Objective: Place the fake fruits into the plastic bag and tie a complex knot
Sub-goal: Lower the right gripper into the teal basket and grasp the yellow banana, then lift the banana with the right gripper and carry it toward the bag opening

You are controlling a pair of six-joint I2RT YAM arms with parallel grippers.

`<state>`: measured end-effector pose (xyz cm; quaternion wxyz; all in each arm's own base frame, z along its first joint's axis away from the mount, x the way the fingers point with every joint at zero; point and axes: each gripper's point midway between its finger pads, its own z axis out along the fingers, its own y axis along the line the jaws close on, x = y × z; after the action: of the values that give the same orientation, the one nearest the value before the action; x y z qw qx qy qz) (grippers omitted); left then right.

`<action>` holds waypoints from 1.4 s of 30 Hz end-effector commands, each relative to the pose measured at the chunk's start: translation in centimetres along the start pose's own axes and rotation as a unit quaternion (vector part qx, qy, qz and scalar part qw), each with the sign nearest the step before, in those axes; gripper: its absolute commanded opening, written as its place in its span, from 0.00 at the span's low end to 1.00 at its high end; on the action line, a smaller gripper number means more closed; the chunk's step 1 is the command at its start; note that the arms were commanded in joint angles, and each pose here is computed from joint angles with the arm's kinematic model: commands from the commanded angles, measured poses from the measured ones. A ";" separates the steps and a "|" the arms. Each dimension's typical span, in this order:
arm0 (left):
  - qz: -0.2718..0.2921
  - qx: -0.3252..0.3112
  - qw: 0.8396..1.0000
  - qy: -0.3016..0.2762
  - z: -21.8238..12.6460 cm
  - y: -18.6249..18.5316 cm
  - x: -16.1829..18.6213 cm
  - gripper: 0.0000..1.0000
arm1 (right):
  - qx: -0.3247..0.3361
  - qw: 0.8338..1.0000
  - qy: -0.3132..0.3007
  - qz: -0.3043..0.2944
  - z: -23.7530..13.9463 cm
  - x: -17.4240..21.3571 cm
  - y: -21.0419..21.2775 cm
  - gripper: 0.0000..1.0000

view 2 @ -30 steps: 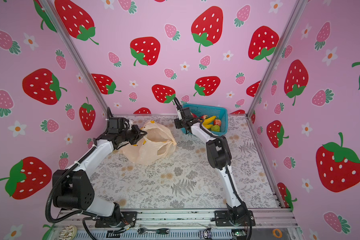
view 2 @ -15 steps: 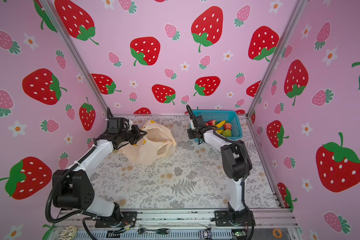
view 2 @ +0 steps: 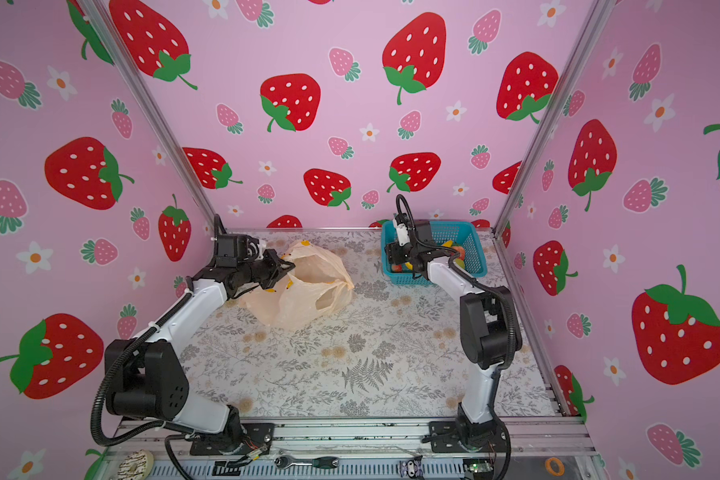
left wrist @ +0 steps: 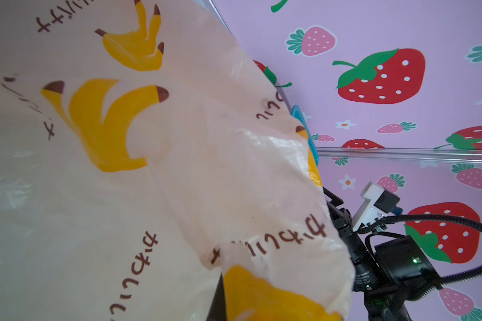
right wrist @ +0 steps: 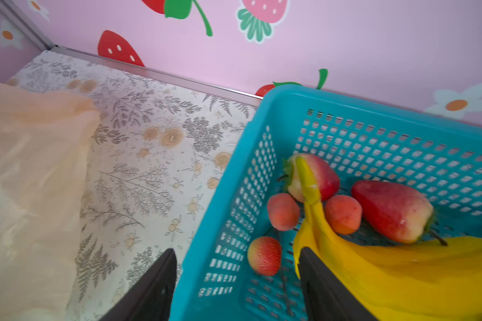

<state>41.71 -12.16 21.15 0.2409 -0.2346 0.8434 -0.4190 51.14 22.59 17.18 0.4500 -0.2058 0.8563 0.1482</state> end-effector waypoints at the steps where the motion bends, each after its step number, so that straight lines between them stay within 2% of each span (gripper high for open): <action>1: 0.013 0.023 1.000 0.004 0.0 -1.7 -0.3 0.00 | 0.019 1.000 0.007 -0.016 2.4 0.2 -2.2 0.67; 8: 0.014 0.024 1.000 0.009 0.2 -1.8 0.0 0.00 | 0.040 0.997 0.050 -0.054 7.2 1.5 -4.4 0.65; 11: 0.014 0.023 1.000 0.012 0.3 -1.8 0.2 0.00 | 0.040 0.995 0.062 -0.064 8.9 1.6 -5.0 0.60; 14: 0.015 0.024 1.000 0.013 0.4 -1.8 0.2 0.00 | 0.037 0.994 0.074 -0.071 10.2 1.8 -5.2 0.52; 17: 0.013 0.023 1.000 0.016 0.5 -1.7 0.3 0.00 | 0.026 0.994 0.084 -0.071 10.9 2.1 -5.0 0.40; 24: 0.014 0.024 0.999 0.015 0.5 -1.8 0.3 0.00 | 0.028 0.993 0.078 -0.083 10.4 1.0 -5.1 0.19; 32: 0.012 0.032 0.999 0.014 0.0 -2.5 0.5 0.00 | 0.032 0.994 0.041 -0.095 6.1 -3.9 -4.5 0.02; 39: 0.001 0.050 0.999 0.009 -0.3 -3.3 1.2 0.00 | 0.029 0.996 -0.026 -0.086 -0.7 -9.0 -2.9 0.00; 42: -0.011 0.054 0.998 0.011 -0.1 -3.3 1.3 0.00 | 0.005 0.996 -0.059 -0.064 -4.0 -10.9 -1.5 0.00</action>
<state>41.46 -14.10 22.22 0.2337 -0.2271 0.8332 -0.4468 56.17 21.56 23.80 0.4746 -0.2557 0.8373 0.0911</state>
